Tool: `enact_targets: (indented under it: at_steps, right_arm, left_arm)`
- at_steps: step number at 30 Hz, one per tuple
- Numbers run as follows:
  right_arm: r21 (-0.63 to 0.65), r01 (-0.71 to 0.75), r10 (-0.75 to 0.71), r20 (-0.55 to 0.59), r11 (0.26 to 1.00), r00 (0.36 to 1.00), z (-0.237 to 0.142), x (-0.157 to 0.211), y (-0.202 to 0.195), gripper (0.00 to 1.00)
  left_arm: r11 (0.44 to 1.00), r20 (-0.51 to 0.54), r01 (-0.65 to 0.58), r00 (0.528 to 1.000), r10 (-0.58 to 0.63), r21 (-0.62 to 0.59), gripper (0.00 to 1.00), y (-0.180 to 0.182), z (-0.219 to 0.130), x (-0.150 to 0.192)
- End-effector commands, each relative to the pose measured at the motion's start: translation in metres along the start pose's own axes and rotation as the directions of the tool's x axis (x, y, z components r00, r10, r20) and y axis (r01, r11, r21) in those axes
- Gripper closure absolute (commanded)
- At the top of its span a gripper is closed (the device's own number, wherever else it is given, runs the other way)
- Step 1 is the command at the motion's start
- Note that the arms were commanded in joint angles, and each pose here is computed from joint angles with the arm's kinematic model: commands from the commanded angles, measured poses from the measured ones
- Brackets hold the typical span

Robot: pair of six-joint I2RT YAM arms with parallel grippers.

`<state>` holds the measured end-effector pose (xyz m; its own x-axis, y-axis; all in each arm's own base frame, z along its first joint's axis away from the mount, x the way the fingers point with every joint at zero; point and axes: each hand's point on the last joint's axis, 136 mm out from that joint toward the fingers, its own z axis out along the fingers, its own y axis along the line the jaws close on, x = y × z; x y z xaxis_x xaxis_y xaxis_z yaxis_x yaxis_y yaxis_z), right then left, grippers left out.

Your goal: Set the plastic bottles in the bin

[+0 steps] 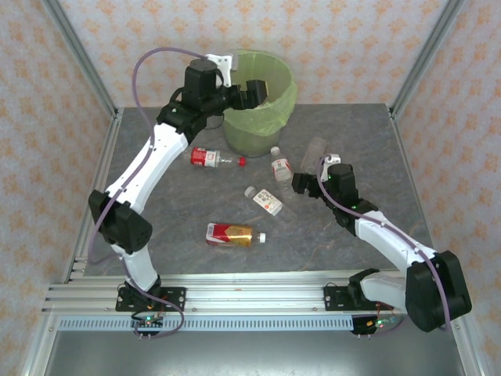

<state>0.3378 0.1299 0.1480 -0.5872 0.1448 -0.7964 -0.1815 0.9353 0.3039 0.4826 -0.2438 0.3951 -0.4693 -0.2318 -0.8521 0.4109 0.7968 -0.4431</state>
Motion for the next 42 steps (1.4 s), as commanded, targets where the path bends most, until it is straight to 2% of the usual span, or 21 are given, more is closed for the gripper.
enact_targets:
  at_steps: [1, 6, 10, 13, 18, 23, 31, 35, 39, 42]
  right_arm:
    - [-0.035, 0.016, -0.019, -0.093, 0.999, 0.995, 0.001, 0.026, 0.002, 0.01]
    - [-0.151, 0.012, -0.039, -0.173, 0.988, 0.984, -0.002, 0.047, 0.022, 0.01]
    - [-0.219, 0.105, -0.150, -0.198, 0.970, 0.969, -0.003, 0.062, 0.043, 0.01]
    - [-0.253, 0.146, -0.206, -0.227, 0.956, 0.952, 0.004, 0.074, 0.056, 0.01]
    - [-0.300, 0.172, -0.250, -0.246, 0.938, 0.937, 0.014, 0.079, 0.077, 0.01]
    - [-0.358, 0.180, -0.296, -0.302, 0.916, 0.906, 0.024, 0.091, 0.106, 0.01]
    - [-0.271, 0.269, -0.346, -0.292, 0.924, 0.892, 0.045, 0.087, 0.108, 0.01]
    - [-0.284, 0.293, -0.384, -0.350, 0.913, 0.855, 0.048, 0.099, 0.108, 0.01]
    - [-0.217, 0.302, -0.364, -0.366, 0.928, 0.857, 0.056, 0.099, 0.098, 0.01]
    - [-0.216, 0.313, -0.375, -0.381, 0.925, 0.845, 0.057, 0.102, 0.097, 0.01]
  left_arm:
    - [1.000, 0.145, -0.006, 0.989, 0.004, 0.017, 0.00, -0.011, -0.027, -0.028]
    - [1.000, 0.158, 0.022, 0.987, -0.020, -0.015, 0.00, -0.001, -0.040, -0.017]
    - [0.993, 0.183, 0.062, 0.982, -0.044, -0.097, 0.00, 0.018, -0.051, -0.006]
    - [0.973, 0.226, 0.127, 0.971, -0.082, -0.192, 0.00, 0.041, -0.063, 0.002]
    - [0.950, 0.278, 0.247, 0.942, -0.189, -0.190, 0.00, 0.059, -0.078, 0.016]
    - [0.902, 0.337, 0.333, 0.912, -0.234, -0.275, 0.00, 0.089, -0.099, 0.026]
    - [0.850, 0.340, 0.404, 0.894, -0.291, -0.338, 0.00, 0.120, -0.111, 0.039]
    - [0.842, 0.330, 0.414, 0.894, -0.304, -0.346, 0.00, 0.125, -0.110, 0.043]
    - [0.845, 0.318, 0.424, 0.891, -0.325, -0.325, 0.00, 0.124, -0.103, 0.044]
    - [0.844, 0.308, 0.428, 0.891, -0.334, -0.323, 0.00, 0.125, -0.098, 0.045]
